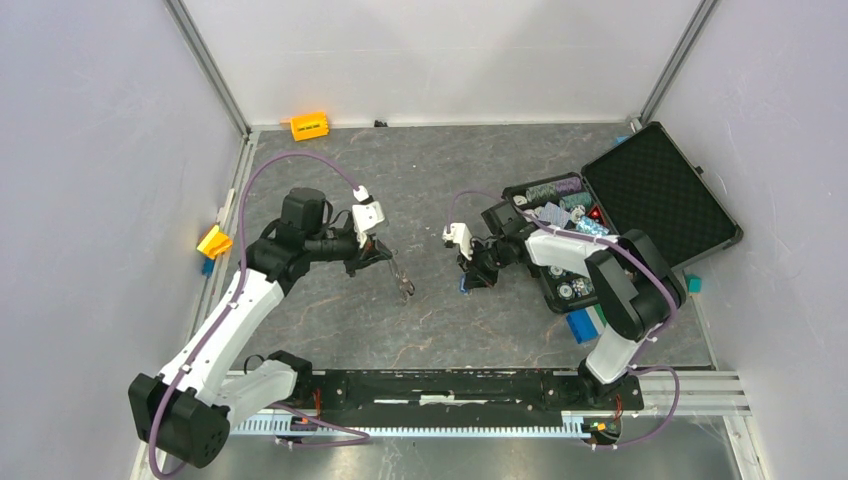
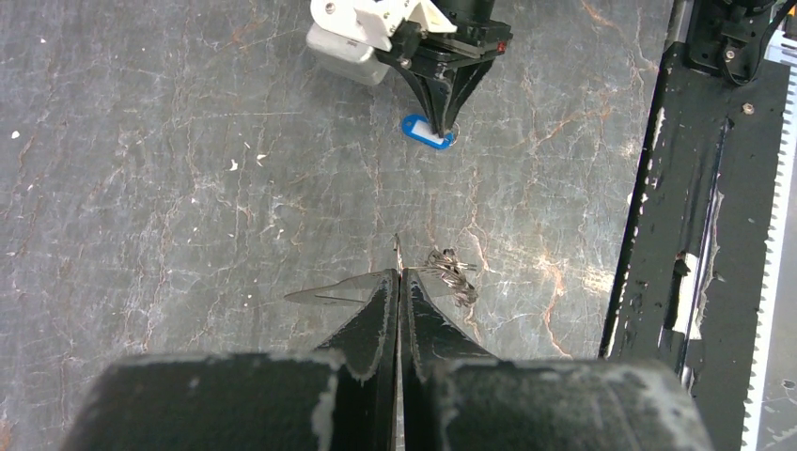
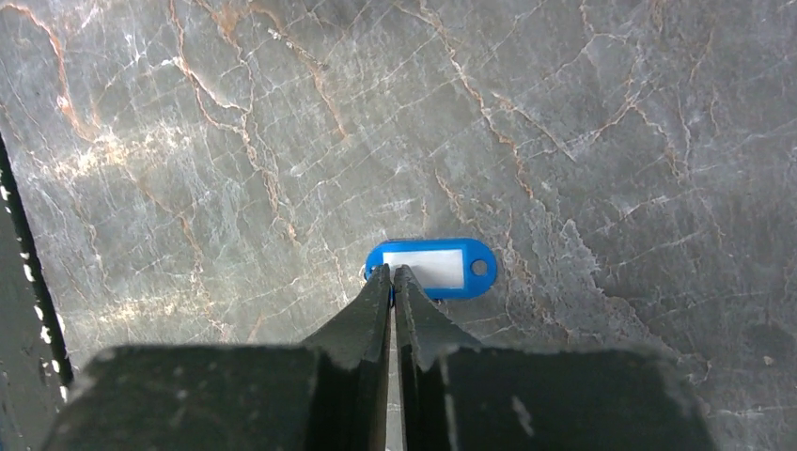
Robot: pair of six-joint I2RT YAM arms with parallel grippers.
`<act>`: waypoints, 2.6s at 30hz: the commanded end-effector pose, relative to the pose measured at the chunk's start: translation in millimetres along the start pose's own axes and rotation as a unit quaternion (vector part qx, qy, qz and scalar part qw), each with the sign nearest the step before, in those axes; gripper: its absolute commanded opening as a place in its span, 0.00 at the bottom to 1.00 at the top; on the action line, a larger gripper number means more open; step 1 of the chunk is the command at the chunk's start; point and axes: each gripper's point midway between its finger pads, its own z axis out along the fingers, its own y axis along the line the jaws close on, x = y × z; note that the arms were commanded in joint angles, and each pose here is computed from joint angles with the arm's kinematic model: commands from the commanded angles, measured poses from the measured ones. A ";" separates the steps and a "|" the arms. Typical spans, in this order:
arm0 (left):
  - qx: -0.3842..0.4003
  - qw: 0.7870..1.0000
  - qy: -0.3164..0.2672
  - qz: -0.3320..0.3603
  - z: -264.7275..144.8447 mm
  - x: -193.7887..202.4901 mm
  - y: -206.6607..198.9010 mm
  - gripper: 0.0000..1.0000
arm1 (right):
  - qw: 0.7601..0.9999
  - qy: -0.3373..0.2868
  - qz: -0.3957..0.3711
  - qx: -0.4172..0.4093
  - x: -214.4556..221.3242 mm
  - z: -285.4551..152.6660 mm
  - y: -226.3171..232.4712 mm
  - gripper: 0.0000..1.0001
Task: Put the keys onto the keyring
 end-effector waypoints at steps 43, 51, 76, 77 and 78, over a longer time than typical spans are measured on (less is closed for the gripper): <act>0.001 1.000 -0.024 0.014 -1.0 -11.6 -1.8 0.02 | 0.999 0.013 0.014 0.029 11.4 -6.9 8.5 0.45; -0.001 1.000 -0.024 0.014 -1.5 -10.4 -2.3 0.02 | 1.000 0.016 0.017 0.018 14.7 -1.4 13.1 0.39; -0.008 1.000 -0.021 0.018 -1.8 -6.2 -1.2 0.02 | 1.000 -0.012 -0.016 0.024 -17.8 -13.5 7.4 0.03; -0.008 1.000 -0.022 0.019 -2.1 -6.5 -1.4 0.02 | 0.999 -0.013 -0.017 0.024 -19.0 -14.1 7.8 0.04; -0.007 1.000 -0.021 0.019 -1.8 -6.2 -1.6 0.02 | 1.000 -0.013 -0.017 0.022 -19.4 -14.2 8.2 0.07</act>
